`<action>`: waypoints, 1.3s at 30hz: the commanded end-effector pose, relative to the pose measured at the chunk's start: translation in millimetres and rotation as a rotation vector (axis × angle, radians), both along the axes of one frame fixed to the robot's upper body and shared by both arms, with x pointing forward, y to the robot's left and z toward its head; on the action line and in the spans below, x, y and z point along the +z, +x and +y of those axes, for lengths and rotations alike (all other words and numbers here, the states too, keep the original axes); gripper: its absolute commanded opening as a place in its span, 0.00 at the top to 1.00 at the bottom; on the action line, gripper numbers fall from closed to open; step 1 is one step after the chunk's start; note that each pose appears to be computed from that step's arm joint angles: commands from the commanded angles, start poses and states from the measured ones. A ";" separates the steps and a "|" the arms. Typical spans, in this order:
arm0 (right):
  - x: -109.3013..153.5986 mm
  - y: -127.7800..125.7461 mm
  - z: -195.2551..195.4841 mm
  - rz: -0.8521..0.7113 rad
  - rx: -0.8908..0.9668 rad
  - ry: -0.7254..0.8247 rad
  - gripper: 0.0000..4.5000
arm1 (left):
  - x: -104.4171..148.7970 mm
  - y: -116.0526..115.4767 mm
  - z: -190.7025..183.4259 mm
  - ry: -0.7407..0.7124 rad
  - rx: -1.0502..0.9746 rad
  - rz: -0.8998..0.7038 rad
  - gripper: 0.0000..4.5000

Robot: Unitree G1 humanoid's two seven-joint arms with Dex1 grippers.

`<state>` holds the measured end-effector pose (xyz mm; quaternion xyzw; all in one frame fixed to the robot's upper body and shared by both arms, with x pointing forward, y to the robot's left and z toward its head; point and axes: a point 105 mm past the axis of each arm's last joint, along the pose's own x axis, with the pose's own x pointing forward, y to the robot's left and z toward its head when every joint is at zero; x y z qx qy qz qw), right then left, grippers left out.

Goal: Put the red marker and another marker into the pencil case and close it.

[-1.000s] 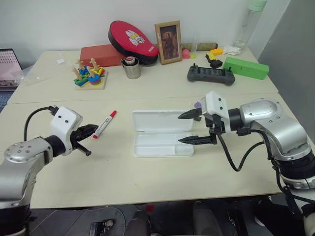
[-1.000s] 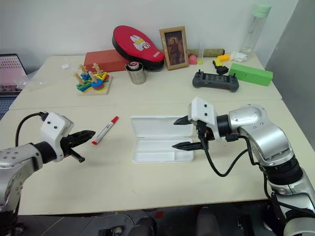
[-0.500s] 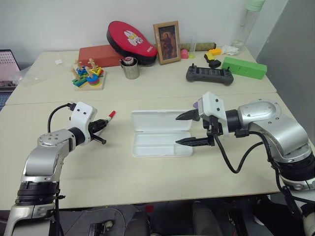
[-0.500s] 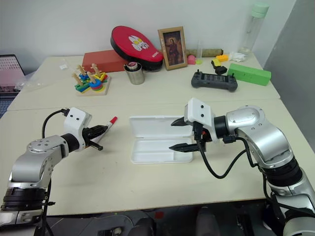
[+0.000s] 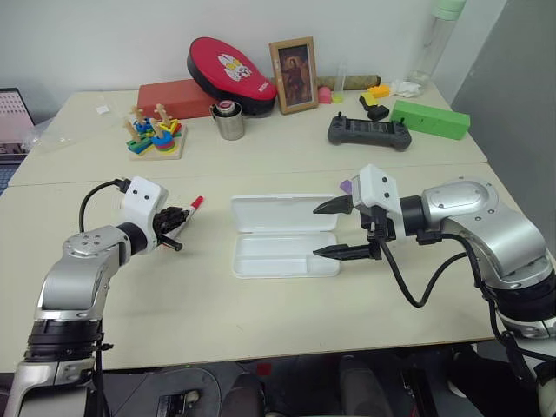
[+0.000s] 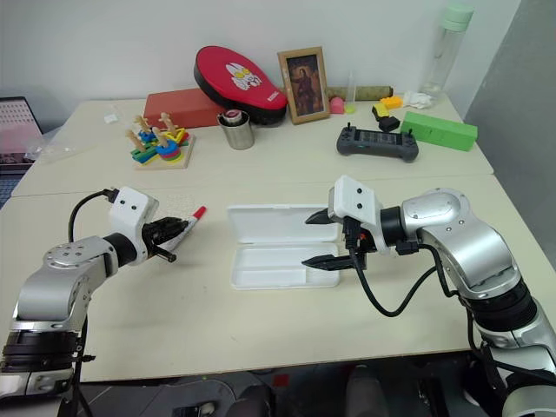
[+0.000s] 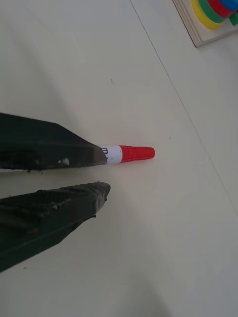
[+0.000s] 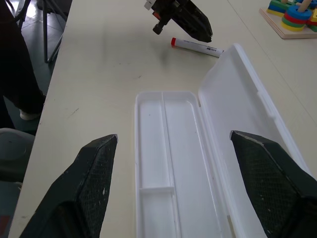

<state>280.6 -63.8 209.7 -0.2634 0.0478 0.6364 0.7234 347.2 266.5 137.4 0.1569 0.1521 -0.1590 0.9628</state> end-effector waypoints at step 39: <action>6.9 -4.4 -0.4 -0.039 0.023 -0.006 0.15 | -24.9 17.5 3.4 -0.230 0.114 0.239 0.45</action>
